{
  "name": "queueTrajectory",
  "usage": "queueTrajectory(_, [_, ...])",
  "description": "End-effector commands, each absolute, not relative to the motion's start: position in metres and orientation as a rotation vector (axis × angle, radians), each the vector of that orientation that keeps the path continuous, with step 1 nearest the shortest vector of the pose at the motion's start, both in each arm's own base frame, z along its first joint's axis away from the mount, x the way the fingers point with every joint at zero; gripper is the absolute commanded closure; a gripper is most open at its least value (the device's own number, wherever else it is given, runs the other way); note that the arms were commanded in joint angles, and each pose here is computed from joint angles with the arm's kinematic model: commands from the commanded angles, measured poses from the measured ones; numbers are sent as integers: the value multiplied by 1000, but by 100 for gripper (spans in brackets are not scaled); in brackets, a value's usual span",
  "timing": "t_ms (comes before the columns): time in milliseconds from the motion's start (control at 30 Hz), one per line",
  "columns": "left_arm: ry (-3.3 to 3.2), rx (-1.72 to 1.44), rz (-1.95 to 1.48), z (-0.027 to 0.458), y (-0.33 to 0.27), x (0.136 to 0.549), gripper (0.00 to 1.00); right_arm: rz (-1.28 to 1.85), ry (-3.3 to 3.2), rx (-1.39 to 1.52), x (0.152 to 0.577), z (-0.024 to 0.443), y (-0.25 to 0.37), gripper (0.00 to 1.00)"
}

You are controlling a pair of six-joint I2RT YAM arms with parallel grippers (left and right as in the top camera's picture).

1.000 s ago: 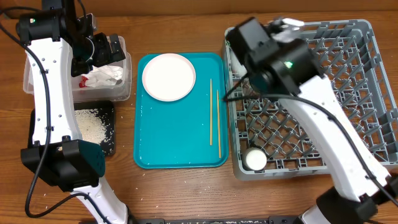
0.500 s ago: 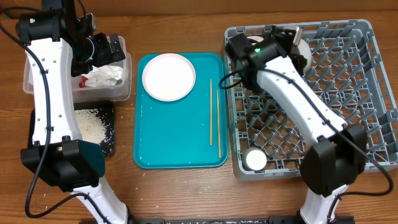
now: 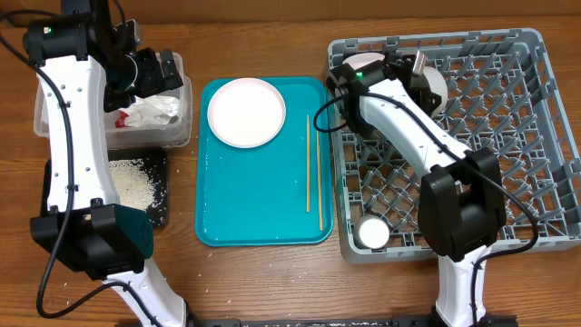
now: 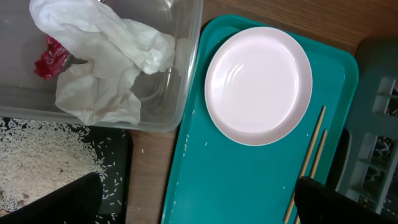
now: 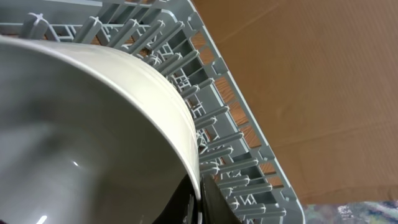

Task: Sort waste into correct bins and load items into the dishwasher
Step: 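Place the white bowl into the rack near the pink bowl, then reach the right gripper to the white plate and grasp its rim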

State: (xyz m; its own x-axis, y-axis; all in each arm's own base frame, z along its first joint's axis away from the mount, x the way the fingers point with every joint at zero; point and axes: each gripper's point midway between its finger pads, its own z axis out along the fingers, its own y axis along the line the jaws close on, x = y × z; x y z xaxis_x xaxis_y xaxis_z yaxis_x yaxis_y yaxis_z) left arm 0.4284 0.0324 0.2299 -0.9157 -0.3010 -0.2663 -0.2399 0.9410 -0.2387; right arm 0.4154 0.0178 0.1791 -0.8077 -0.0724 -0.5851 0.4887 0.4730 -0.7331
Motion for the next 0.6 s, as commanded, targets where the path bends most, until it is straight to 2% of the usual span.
queueTrajectory(0, [2772, -385, -281, 238, 31, 430, 0, -1286, 2253, 334, 410, 161, 31, 96])
queueTrajectory(367, [2772, -385, -281, 238, 31, 430, 0, -1267, 2392, 196, 383, 150, 66, 96])
queueTrajectory(467, [2772, -385, -281, 238, 31, 430, 0, -1242, 2444, 181, 376, 144, 75, 87])
queueTrajectory(567, [2772, -384, -281, 238, 31, 430, 0, -1195, 2495, 176, 370, 140, 86, 67])
